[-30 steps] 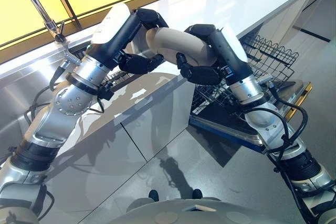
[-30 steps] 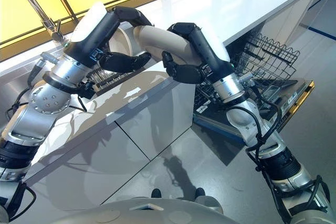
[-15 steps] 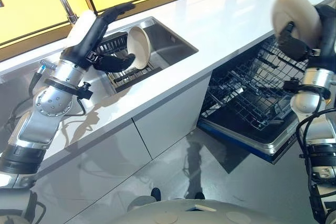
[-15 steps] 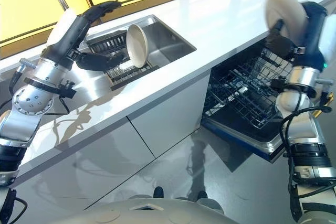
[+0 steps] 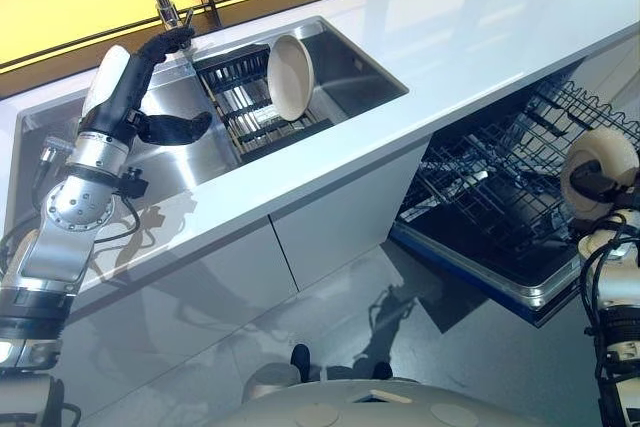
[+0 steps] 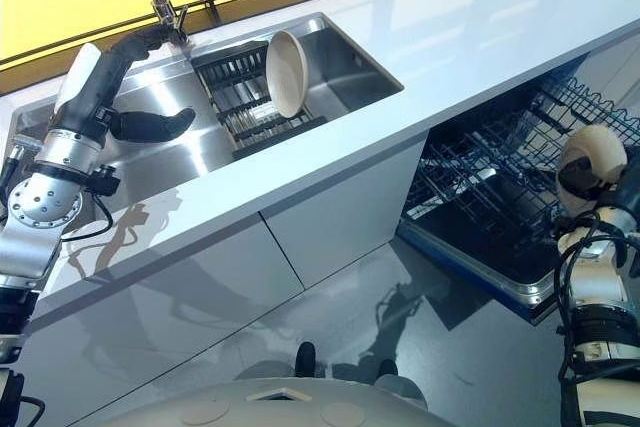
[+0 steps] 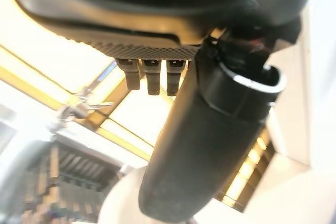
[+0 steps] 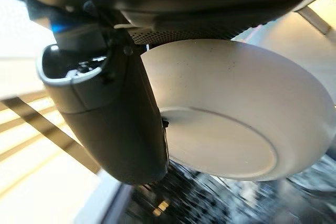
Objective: Pick up plates and place into dishwasher.
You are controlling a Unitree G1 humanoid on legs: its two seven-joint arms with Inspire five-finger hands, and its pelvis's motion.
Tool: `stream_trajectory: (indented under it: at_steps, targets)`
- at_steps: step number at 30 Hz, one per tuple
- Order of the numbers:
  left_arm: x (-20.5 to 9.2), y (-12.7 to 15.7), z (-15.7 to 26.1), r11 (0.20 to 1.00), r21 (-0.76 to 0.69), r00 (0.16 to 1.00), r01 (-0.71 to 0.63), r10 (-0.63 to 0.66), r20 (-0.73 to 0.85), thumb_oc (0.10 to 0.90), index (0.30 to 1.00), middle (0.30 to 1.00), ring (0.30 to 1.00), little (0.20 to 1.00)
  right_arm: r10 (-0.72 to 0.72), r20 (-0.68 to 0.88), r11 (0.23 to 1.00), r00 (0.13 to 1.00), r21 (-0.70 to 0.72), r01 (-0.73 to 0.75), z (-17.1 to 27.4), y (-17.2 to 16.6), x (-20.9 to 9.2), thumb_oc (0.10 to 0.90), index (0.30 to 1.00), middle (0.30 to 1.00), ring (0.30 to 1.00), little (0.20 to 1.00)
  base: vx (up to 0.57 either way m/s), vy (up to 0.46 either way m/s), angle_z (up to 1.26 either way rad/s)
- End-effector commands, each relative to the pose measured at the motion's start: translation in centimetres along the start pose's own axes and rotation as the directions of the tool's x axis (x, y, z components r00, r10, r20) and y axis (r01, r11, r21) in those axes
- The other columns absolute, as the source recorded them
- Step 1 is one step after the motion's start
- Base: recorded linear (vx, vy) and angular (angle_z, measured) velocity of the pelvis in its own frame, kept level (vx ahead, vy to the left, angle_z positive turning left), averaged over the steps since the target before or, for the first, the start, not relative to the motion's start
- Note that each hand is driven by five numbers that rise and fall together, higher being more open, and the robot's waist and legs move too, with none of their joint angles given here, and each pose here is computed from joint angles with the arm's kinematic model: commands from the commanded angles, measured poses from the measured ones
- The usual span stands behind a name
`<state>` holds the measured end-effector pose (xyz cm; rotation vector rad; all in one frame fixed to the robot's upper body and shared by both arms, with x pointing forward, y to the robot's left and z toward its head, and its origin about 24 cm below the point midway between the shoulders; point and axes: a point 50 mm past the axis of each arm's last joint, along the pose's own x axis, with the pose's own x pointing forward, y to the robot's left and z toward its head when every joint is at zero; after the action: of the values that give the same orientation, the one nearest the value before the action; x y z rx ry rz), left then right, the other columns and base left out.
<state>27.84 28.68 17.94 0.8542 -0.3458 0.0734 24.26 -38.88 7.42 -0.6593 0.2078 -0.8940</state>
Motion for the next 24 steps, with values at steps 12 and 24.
stream_trajectory:
  at_steps: [12,24]
  targets:
    - [1.7,4.8,3.3,0.981,0.068,0.975,-0.18,0.169,0.143,0.8,0.9,0.9,0.9,0.9,0.05,0.186,0.931,0.981,-0.363,0.021,6.5,-1.0,3.6,0.1,0.3,0.3,0.3,0.2,-0.02,-0.015,0.18]
    - [2.0,4.1,3.7,0.987,0.064,0.979,-0.148,0.138,0.15,0.8,0.9,0.9,0.9,0.9,0.151,0.081,0.844,0.985,-0.529,-0.086,5.9,1.1,3.7,0.152,0.345,0.345,0.345,0.252,-0.01,0.028,0.09]
